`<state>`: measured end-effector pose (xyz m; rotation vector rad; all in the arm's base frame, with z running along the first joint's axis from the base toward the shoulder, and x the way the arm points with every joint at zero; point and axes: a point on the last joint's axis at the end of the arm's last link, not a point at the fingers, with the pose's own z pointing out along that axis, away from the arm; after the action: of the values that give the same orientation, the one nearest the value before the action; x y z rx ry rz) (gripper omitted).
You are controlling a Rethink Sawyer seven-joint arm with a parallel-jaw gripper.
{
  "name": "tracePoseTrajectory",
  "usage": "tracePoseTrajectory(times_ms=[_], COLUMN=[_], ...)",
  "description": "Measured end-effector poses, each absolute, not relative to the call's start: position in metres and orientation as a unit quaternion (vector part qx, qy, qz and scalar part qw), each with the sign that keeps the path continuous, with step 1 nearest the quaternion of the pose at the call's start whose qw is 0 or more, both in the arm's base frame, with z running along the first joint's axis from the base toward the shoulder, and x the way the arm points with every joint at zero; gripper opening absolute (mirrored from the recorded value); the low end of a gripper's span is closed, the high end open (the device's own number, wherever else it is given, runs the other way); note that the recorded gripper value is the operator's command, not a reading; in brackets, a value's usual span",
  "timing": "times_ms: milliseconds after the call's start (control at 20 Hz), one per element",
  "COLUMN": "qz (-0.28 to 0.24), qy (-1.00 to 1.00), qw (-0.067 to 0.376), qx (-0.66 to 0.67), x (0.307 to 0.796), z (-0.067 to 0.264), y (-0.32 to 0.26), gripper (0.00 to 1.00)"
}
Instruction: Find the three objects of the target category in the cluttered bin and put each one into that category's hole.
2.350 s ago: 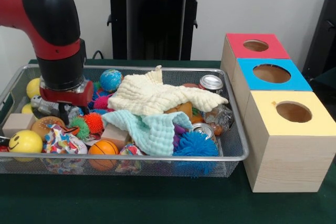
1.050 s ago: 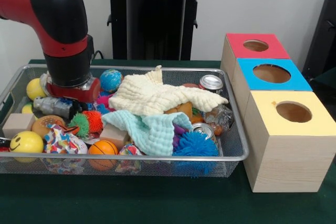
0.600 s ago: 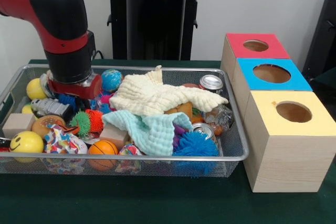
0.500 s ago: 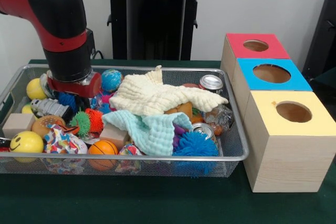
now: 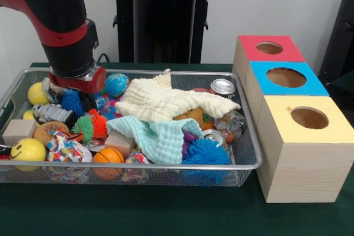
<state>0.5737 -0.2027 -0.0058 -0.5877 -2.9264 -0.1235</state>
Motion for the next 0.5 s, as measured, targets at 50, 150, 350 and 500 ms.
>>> tracePoseTrajectory(times_ms=[50,150,350,500], qz=[-0.041,-0.041,-0.041,-0.042], qy=[-0.977,-0.976,-0.976,-0.975], qw=[0.078,0.079,0.078,0.077], qx=[-0.196,-0.197,-0.201,-0.203], x=[0.574,0.577,0.584,0.589], z=[-0.004,0.003,0.014,0.02], y=[-0.202,-0.201,-0.194,-0.189], gripper=[0.0,0.0,0.0,0.0])
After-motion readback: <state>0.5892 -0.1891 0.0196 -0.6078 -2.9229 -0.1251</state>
